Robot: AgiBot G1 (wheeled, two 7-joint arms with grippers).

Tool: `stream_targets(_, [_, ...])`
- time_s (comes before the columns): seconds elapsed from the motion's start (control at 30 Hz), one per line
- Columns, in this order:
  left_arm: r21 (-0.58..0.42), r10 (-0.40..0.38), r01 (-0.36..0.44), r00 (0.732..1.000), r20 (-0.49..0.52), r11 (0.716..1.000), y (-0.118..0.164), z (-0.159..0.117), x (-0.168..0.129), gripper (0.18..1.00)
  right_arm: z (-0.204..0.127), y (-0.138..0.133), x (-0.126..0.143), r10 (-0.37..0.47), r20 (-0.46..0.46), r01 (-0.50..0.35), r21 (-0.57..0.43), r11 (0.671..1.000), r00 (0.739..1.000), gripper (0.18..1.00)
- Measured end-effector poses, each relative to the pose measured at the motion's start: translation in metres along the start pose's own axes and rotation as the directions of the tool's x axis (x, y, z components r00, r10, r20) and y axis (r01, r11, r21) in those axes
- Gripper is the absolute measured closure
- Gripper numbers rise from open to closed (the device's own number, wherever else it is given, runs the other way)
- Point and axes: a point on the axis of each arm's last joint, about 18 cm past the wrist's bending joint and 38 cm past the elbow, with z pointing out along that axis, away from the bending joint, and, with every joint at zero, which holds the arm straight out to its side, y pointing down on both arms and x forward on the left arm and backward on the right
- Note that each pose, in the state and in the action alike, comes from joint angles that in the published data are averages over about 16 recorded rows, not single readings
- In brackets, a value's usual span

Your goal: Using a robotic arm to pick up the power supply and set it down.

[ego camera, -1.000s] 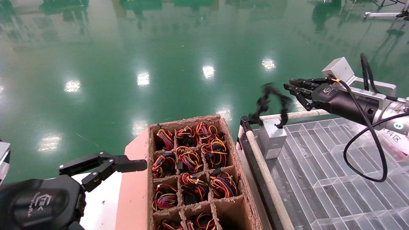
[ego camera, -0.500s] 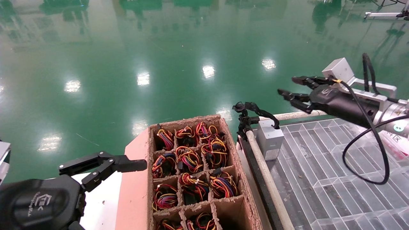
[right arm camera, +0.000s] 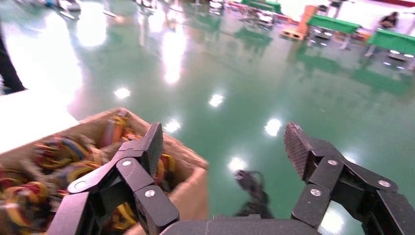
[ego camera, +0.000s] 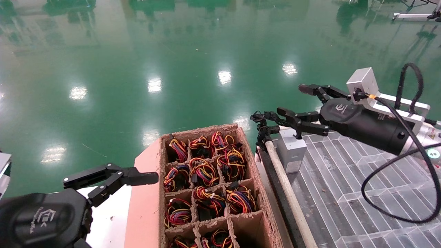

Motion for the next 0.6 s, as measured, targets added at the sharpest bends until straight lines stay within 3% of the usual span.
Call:
stream_targets(0.23, [0.000, 0.000, 0.000, 1.000, 0.000, 1.000, 0.000, 0.000, 0.000, 0.184, -0.008, -0.009, -0.025, 0.031, 0.091, -0.036, 0.051, 0.998, 0.995, 0.252])
stream_targets(0.6, [0.000, 0.000, 0.000, 1.000, 0.000, 1.000, 0.000, 0.000, 0.000, 0.184, -0.026, -0.025, -0.063, 0.057, 0.228, -0.080, 0.093, 0.992, 0.972, 0.187])
